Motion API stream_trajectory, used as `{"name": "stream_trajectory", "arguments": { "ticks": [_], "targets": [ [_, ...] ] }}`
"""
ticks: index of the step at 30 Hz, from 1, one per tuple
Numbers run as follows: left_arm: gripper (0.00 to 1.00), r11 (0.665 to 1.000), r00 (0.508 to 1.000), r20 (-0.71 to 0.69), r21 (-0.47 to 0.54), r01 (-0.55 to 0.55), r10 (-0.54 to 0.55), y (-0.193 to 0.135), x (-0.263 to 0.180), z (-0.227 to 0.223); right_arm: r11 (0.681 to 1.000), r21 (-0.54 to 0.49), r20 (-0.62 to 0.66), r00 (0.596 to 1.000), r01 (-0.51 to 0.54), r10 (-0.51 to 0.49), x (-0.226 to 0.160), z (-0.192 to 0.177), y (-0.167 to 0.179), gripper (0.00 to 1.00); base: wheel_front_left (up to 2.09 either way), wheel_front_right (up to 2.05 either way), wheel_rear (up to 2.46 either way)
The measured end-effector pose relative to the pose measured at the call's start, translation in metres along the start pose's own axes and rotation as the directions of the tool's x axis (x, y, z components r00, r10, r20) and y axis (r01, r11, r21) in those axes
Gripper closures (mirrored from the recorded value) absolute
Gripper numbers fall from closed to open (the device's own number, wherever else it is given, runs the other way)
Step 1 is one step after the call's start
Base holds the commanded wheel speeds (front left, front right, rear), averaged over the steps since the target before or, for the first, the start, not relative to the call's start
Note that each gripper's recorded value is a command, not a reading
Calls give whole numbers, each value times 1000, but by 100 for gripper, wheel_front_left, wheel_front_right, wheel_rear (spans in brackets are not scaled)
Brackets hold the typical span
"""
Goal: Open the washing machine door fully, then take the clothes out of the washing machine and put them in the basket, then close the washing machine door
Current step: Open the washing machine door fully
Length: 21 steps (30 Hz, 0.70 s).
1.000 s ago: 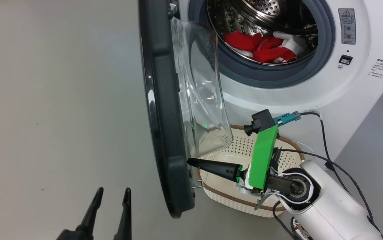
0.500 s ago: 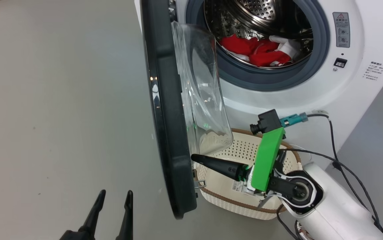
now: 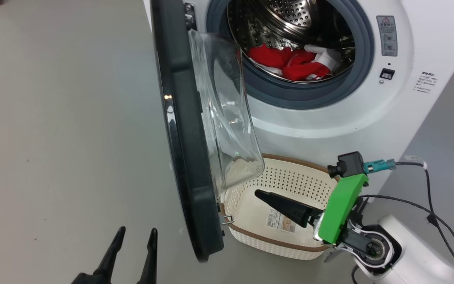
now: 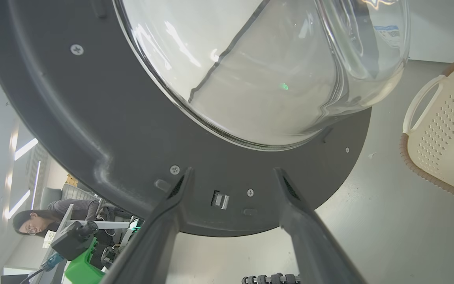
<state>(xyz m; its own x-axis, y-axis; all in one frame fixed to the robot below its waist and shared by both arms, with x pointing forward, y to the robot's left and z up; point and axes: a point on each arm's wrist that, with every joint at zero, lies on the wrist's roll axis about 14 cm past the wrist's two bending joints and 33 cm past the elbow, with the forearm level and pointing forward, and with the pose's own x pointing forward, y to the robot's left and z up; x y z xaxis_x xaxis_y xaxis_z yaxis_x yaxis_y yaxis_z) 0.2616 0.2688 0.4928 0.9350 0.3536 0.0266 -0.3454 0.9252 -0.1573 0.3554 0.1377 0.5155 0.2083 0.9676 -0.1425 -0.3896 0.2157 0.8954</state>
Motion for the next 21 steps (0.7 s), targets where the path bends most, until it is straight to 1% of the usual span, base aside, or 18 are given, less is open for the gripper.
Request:
{"name": "stream_trajectory", "arguments": {
  "ticks": [7, 13, 17, 21],
  "targets": [
    [0, 1000, 1000, -7, 0, 10, -10, -2, 3, -2, 996, -8, 50, 995, 86, -85, -18, -1, -28, 0, 0, 0, 0],
    [0, 1000, 1000, -8, -1, 17, -17, -4, 5, -3, 988, 2, 115, 981, 156, -155, -36, 1, -51, 0, 0, 0, 0],
    [0, 1000, 1000, -7, -2, 24, -24, -6, 6, -3, 978, -29, 159, 967, 206, -199, -47, 5, -63, 0, 0, 0, 0],
    [0, 1000, 1000, -6, -2, 27, -27, -7, 7, -3, 957, -81, 183, 948, 279, -261, -60, 1, -82, 0, 0, 0, 0]
  ]
}}
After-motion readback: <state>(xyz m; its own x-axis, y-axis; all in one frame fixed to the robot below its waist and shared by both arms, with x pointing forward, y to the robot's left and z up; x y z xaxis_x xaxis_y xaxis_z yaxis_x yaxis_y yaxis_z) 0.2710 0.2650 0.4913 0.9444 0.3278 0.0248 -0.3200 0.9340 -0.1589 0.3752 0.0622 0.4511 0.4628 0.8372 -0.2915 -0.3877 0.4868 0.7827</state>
